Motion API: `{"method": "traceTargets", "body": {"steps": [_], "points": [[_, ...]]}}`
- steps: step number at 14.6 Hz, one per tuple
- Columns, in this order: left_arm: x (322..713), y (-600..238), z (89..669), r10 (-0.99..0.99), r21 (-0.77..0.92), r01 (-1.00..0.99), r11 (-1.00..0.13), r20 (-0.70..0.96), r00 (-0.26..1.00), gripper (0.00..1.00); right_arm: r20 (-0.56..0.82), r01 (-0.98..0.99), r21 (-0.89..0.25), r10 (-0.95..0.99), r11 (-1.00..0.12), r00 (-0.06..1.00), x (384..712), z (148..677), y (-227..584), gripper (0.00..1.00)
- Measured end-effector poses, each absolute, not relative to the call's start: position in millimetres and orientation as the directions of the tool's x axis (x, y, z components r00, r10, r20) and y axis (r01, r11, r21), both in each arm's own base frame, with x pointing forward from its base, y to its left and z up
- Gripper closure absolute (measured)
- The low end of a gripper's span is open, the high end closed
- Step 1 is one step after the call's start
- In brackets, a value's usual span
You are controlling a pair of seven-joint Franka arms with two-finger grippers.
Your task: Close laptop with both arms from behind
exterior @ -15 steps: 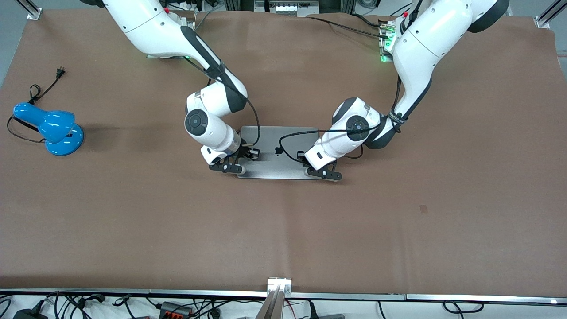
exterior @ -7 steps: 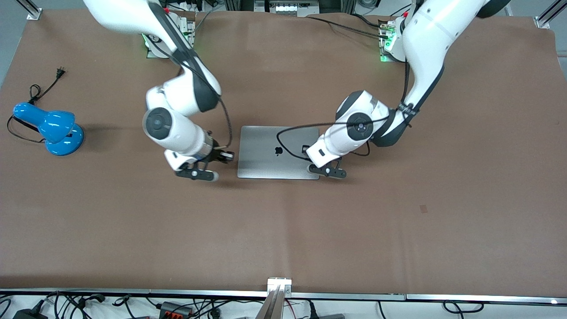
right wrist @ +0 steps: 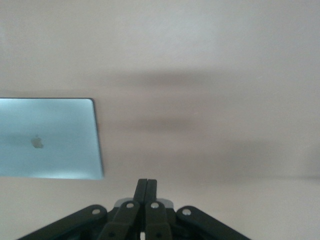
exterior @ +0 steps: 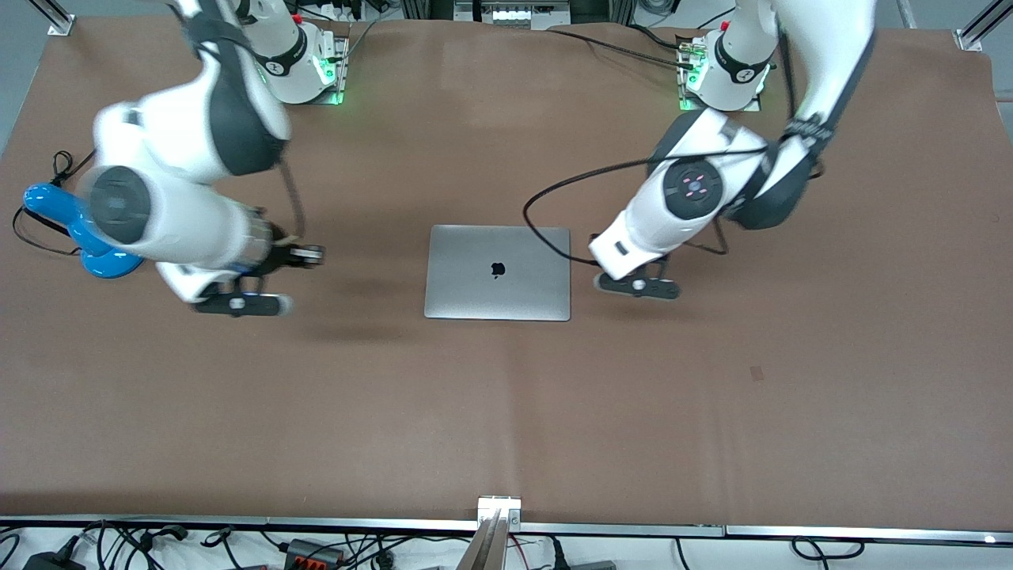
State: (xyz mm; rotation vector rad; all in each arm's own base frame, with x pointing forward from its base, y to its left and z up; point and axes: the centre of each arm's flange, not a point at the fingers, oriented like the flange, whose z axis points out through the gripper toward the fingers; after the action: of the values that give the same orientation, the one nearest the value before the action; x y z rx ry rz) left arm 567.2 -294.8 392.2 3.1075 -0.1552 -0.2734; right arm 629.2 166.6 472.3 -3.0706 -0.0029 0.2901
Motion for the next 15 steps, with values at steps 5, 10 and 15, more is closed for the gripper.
{"method": "traceTargets", "body": {"steps": [5,10,15], "points": [[580.7,-247.9,465.8,-0.071,-0.068,-0.092,-0.993,-0.262,0.962,0.88,-0.15,0.056,-0.062,0.065,-0.997,0.987,626.5,523.9,92.6,0.99],[591.9,-208.2,511.7,-0.051,-0.062,-0.069,-0.996,-0.253,0.966,0.44,-0.13,0.072,-0.017,0.074,-0.997,0.989,618.8,546.5,71.2,0.85],[602.1,-165.2,566.3,0.009,-0.044,0.001,-0.999,-0.169,0.986,0.0,-0.114,0.052,-0.011,0.053,-0.999,0.992,621.9,554.2,57.6,0.33]]}}
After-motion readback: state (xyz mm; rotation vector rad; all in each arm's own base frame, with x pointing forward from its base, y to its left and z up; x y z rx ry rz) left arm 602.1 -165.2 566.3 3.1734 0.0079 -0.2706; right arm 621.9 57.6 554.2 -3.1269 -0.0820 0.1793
